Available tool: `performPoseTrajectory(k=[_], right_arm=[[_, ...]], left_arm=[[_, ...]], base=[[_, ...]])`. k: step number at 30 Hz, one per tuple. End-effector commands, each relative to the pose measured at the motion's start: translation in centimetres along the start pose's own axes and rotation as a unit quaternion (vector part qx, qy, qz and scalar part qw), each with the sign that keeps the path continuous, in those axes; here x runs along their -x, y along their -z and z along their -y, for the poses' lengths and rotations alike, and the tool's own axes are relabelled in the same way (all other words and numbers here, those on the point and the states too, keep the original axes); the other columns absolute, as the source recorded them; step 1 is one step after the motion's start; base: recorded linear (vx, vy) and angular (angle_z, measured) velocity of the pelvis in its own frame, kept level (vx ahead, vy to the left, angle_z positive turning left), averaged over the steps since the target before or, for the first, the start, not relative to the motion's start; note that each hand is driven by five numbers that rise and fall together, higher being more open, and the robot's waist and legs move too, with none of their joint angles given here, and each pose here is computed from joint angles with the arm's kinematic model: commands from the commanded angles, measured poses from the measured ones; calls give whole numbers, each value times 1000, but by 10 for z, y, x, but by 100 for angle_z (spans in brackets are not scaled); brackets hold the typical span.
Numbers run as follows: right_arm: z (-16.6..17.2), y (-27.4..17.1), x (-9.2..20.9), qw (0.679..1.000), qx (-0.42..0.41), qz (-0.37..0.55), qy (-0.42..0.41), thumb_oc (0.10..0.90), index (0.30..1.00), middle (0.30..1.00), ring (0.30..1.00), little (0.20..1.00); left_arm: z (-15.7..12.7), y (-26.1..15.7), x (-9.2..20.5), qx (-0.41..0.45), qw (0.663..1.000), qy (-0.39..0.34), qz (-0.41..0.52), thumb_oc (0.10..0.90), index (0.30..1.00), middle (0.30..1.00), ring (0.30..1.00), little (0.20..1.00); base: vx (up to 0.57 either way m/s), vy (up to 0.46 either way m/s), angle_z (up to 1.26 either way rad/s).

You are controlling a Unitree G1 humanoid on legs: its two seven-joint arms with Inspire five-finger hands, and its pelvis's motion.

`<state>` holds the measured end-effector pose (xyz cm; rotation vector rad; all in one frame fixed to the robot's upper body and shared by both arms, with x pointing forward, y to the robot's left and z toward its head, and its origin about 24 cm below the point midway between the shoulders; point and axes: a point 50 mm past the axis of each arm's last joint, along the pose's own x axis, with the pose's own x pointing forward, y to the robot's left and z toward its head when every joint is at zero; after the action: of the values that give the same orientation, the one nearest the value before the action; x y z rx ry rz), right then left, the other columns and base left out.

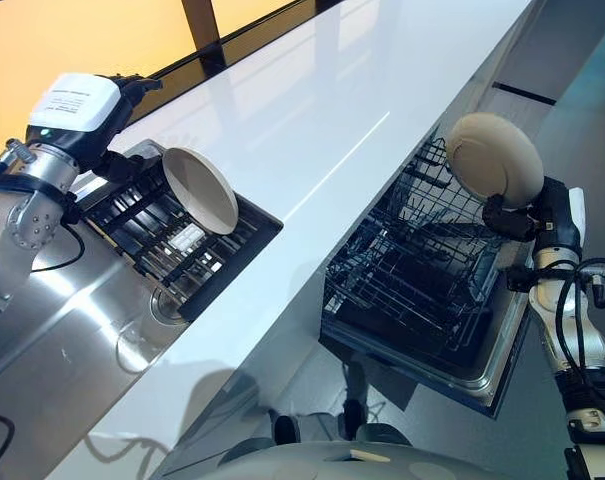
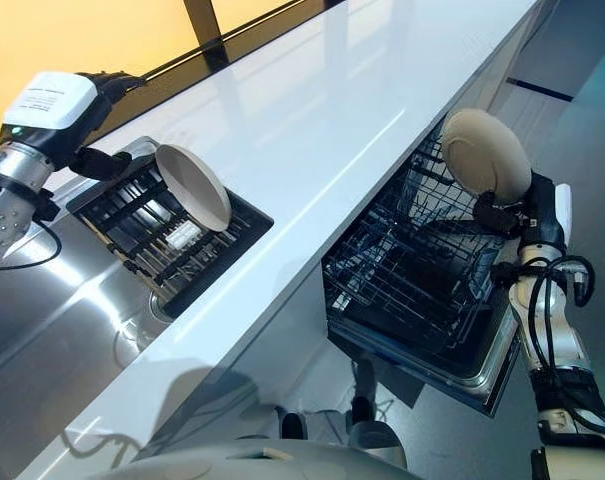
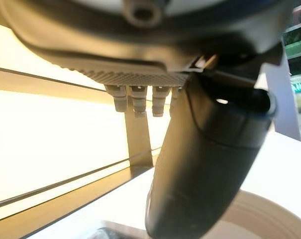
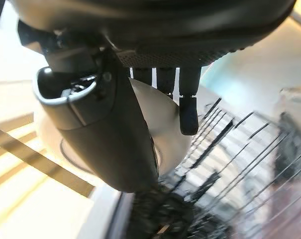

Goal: Pick up plates and place into dishwasher.

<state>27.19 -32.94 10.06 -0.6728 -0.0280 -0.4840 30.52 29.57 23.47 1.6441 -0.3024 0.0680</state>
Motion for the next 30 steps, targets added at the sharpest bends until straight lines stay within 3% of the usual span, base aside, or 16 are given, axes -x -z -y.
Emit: performPoseTrajectory(k=[1,4,5,11,19,20,21,23,24,25,30], right_arm=[[56,-72,-35,983,50,144,103,100,300,300,300,200],[56,-74,-41,981,94,140,95,100,300,300,300,200],[58,-76,-46,976,143,138,93,100,300,300,300,200],[64,-87,-62,972,184,120,79,100,300,300,300,200],[81,-120,-88,964,246,93,51,100,300,300,300,200],[83,-123,-92,962,257,82,46,100,300,300,300,200],[83,-124,-95,961,263,76,40,100,300,300,300,200],[82,-124,-98,960,273,58,29,100,300,300,300,200],[81,-125,-100,958,280,54,19,100,300,300,300,200],[80,-127,-101,957,285,49,13,100,300,300,300,200],[74,-132,-111,950,313,14,-16,100,300,300,300,200]], left_arm=[[-68,16,-15,-56,993,-94,-32,800,900,900,900,900],[-70,14,-21,-67,994,-81,-28,800,900,900,900,900],[-69,11,-24,-74,994,-72,-23,800,900,900,900,900],[-72,2,-36,-91,995,-46,-11,800,900,900,900,900],[-70,-7,-51,-129,989,66,-9,800,900,900,900,900],[-69,-7,-53,-136,987,84,-10,687,804,804,804,787],[-68,-7,-55,-137,985,102,-12,427,580,580,580,527],[-68,-8,-57,-141,982,123,-17,358,521,521,521,458],[-65,-8,-58,-144,979,142,-18,144,338,338,338,244],[-65,-8,-59,-144,977,153,-21,100,300,300,300,200],[-65,-8,-66,-167,969,181,-27,100,300,300,300,200]], base=[[101,9,-13],[94,8,-9],[96,2,-8],[56,-6,-6],[-82,-13,-4],[-56,-41,10],[-48,-37,12],[-20,-29,16],[-15,-28,11],[-15,-24,4],[-30,-22,5]])
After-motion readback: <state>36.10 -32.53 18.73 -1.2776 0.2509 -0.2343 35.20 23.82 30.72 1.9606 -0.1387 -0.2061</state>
